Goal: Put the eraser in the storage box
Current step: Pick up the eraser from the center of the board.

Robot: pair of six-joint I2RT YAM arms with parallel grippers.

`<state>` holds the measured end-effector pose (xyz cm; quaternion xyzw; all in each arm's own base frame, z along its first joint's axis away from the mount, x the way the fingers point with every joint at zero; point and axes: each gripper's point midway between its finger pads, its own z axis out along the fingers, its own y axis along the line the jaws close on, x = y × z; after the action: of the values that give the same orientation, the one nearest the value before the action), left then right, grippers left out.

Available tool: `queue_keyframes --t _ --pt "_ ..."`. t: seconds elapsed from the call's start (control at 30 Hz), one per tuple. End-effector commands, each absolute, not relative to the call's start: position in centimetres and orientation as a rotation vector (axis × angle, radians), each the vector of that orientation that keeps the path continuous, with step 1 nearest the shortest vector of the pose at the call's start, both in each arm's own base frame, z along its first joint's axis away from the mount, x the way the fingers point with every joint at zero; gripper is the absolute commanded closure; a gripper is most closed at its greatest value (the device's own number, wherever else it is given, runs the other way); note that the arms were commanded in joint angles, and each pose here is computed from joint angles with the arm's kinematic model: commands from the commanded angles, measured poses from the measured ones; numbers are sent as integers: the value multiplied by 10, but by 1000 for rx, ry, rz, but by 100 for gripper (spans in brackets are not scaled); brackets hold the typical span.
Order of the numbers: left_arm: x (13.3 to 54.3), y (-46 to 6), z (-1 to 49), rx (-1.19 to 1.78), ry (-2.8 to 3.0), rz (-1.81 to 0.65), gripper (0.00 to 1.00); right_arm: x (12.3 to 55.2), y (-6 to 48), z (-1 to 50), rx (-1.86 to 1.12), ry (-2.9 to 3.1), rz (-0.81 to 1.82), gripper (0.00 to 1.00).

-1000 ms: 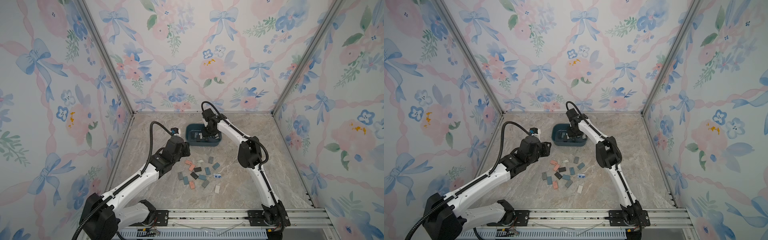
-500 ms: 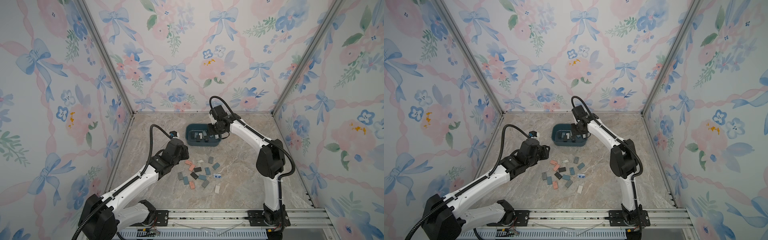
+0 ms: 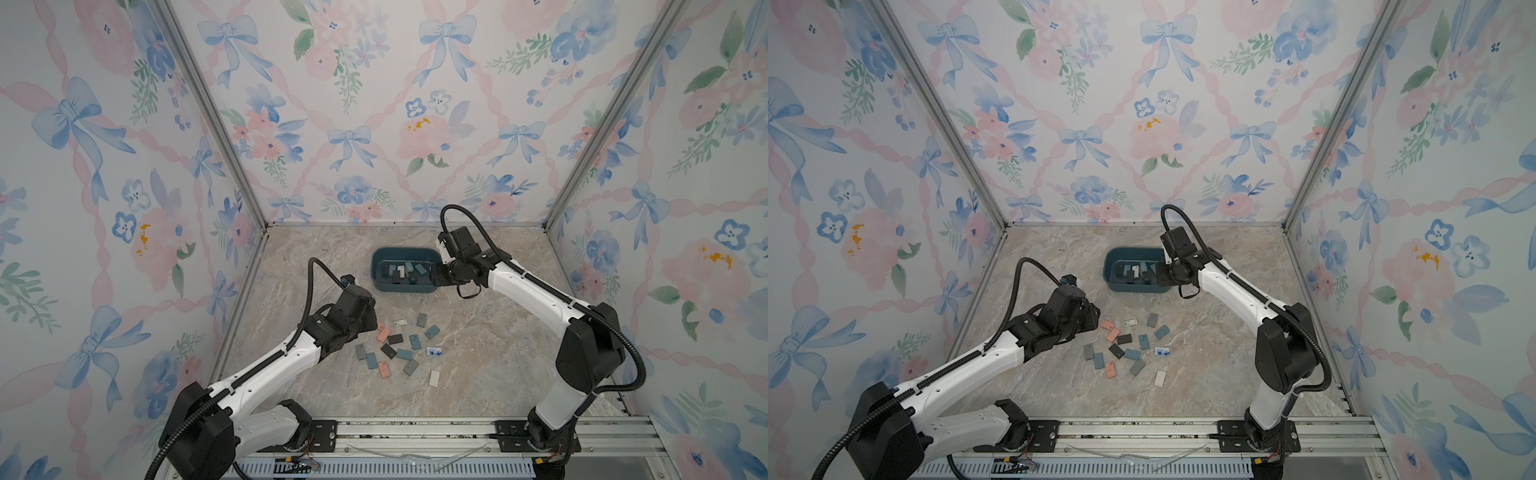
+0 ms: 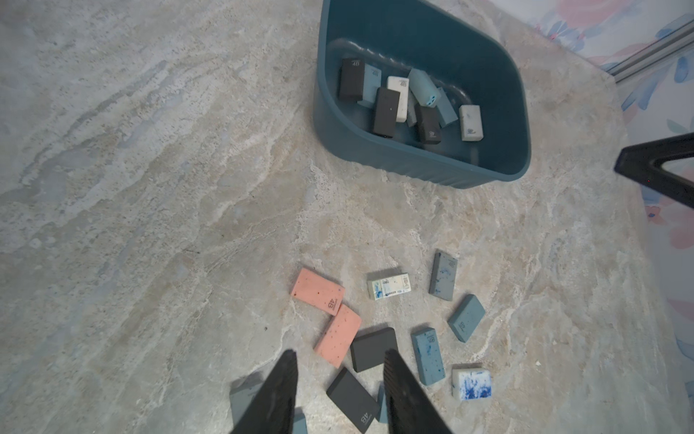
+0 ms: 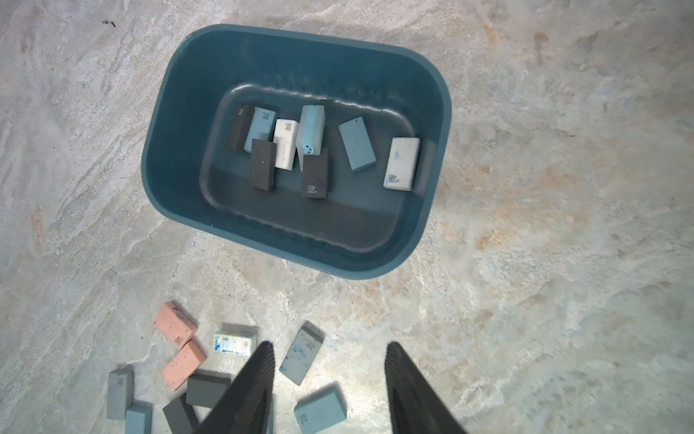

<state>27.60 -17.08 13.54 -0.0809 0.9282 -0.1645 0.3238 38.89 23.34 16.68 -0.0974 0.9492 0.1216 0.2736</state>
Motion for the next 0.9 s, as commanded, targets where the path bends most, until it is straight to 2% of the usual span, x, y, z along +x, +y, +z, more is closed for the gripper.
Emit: queue_keyframes --t 0.0,0.4,0.87 --pt "259 -167 115 -249 2529 -407 57 389 233 176 -240 2510 330 49" --pt "221 -150 67 -313 2682 -319 54 382 227 168 -216 2514 340 49" --pt "213 -144 46 -348 2739 -259 43 379 219 154 -181 2547 333 49"
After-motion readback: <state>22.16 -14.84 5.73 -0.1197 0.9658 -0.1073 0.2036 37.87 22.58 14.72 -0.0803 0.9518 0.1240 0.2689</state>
